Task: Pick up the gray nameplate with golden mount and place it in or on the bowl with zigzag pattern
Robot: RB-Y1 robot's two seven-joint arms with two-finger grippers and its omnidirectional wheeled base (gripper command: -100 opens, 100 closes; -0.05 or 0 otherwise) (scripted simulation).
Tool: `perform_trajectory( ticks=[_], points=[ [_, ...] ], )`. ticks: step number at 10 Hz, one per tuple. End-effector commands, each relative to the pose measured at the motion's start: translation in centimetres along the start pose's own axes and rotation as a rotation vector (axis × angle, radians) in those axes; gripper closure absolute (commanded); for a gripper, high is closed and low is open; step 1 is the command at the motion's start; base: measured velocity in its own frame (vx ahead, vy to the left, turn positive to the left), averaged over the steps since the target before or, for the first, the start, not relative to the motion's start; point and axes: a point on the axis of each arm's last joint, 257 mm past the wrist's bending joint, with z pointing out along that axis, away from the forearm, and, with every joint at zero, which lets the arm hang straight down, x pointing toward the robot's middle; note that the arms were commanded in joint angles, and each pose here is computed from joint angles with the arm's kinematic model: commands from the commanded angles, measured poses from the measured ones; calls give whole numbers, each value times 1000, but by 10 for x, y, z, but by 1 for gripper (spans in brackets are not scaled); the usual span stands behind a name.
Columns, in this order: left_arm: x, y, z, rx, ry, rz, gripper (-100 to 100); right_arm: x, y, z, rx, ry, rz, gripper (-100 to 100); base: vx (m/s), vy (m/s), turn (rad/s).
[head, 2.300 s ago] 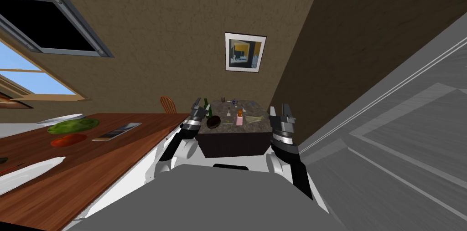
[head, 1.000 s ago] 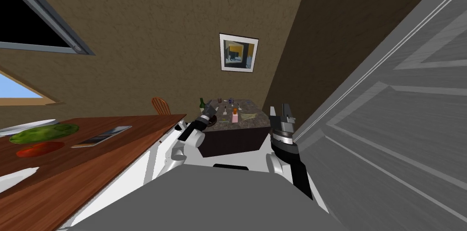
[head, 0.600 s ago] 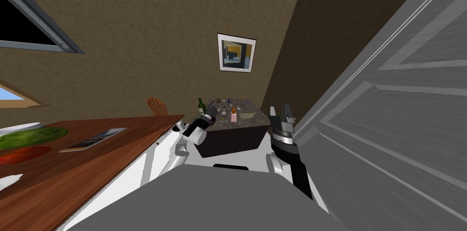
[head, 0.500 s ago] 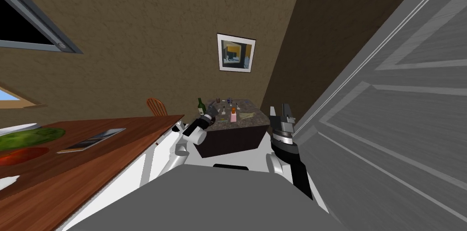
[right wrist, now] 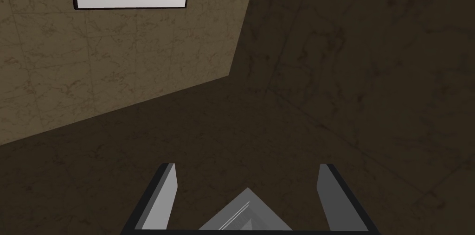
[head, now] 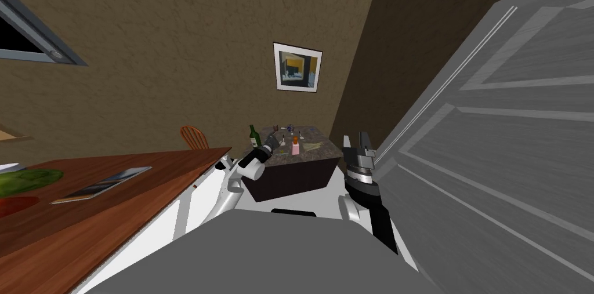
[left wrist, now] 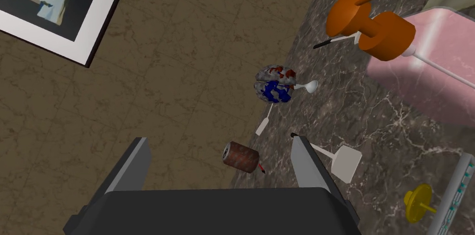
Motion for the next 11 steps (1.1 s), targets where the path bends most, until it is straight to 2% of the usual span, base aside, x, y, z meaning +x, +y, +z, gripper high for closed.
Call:
perform_trajectory(
  ticks=[1,4,5,8,10,11],
  points=[
    [-3,9,6,-43,-14,-27,-100,0,0,0,0,0,0,0,-5,4,-99],
    [-12,29,10,-121,-50,-54,-100,0,0,0,0,0,0,0,-3,12,-73],
    [-13,30,10,-127,-53,-53,-100,0,0,0,0,0,0,0,1,7,8],
    [-24,50,18,-210,-97,-108,-100,0,0,0,0,0,0,0,4,15,-86],
    [-28,58,15,-243,-115,-108,-100,0,0,0,0,0,0,0,2,18,-35],
    [-34,66,19,-276,-137,-136,-100,0,0,0,0,0,0,0,6,20,-91]
  ],
)
